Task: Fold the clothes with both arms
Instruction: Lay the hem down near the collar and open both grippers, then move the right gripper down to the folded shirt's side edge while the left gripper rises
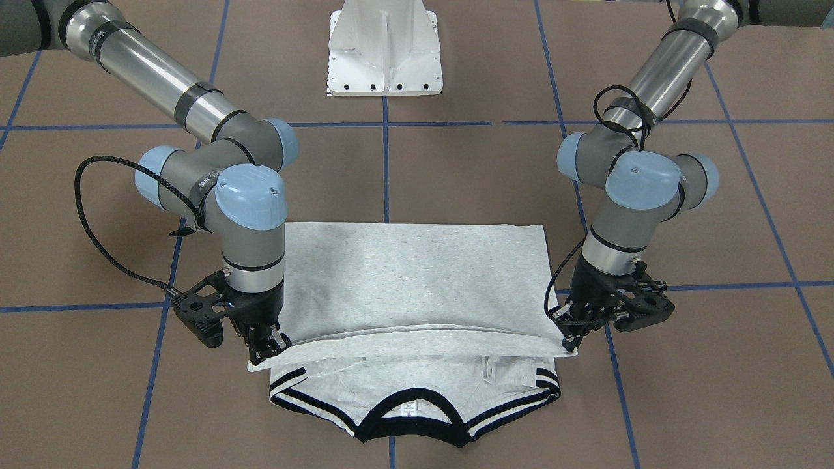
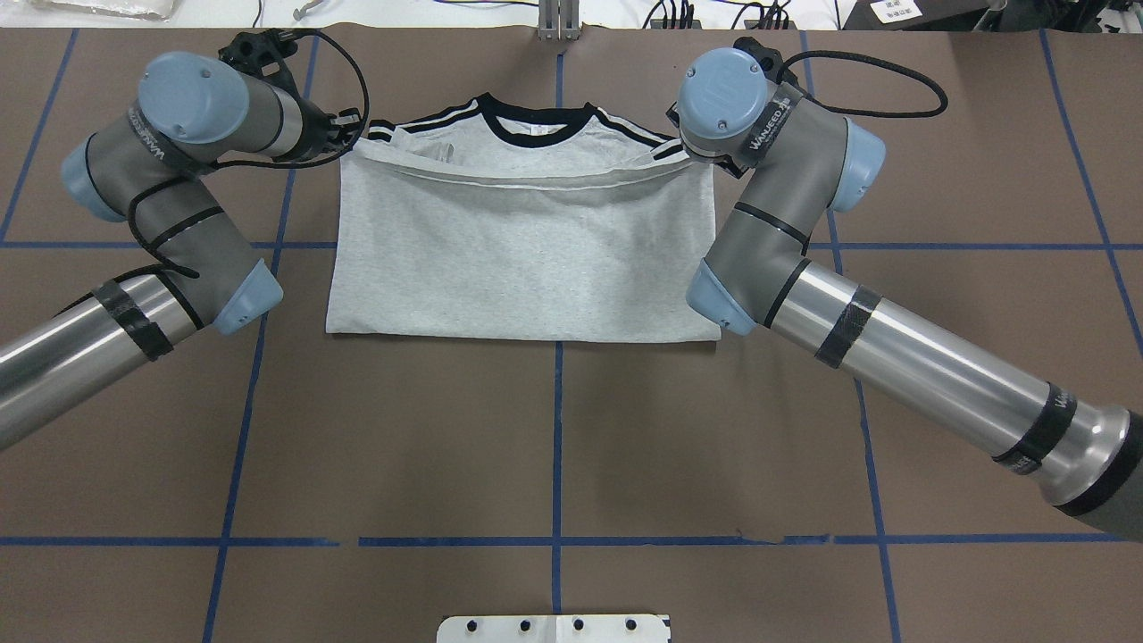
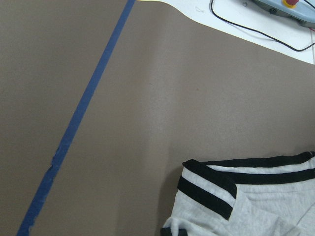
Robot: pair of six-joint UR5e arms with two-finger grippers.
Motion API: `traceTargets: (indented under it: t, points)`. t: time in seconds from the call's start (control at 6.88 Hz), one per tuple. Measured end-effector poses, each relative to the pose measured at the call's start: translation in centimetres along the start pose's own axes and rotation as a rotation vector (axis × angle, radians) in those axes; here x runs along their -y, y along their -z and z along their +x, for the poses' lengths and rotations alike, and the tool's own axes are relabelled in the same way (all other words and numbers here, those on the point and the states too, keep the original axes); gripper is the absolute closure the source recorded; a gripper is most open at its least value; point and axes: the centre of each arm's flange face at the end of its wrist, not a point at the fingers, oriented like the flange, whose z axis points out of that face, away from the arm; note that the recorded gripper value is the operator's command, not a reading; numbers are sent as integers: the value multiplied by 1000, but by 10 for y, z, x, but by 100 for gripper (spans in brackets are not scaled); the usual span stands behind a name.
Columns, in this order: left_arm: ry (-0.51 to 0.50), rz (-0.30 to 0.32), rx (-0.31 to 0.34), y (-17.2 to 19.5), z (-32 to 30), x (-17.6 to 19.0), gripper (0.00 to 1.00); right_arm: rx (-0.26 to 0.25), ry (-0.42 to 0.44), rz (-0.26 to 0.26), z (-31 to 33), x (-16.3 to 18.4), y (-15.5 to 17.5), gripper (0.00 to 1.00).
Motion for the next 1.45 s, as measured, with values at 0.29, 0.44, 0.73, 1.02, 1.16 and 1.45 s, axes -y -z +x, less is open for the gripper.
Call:
traceTargets:
  t: [0.29, 0.44, 0.73, 1.02, 1.16, 1.45]
  points:
    - [18, 15, 26, -4, -18, 17, 55, 7, -4, 3, -5, 4, 3, 55]
    - [27, 22, 36, -4, -26, 25, 39, 10, -6, 4, -7, 6, 5, 54]
    - [36, 29, 31, -3, -29, 31, 35, 16, -9, 2, -10, 6, 8, 51]
    - [29, 46, -37, 8, -24, 38, 35, 49, -8, -28, 1, -9, 23, 43]
    - [25, 42, -69, 15, -21, 40, 37, 73, -2, -59, 25, -29, 35, 40]
    - [-9, 6, -159, 32, -21, 40, 27, 105, -23, -125, 71, -68, 71, 39]
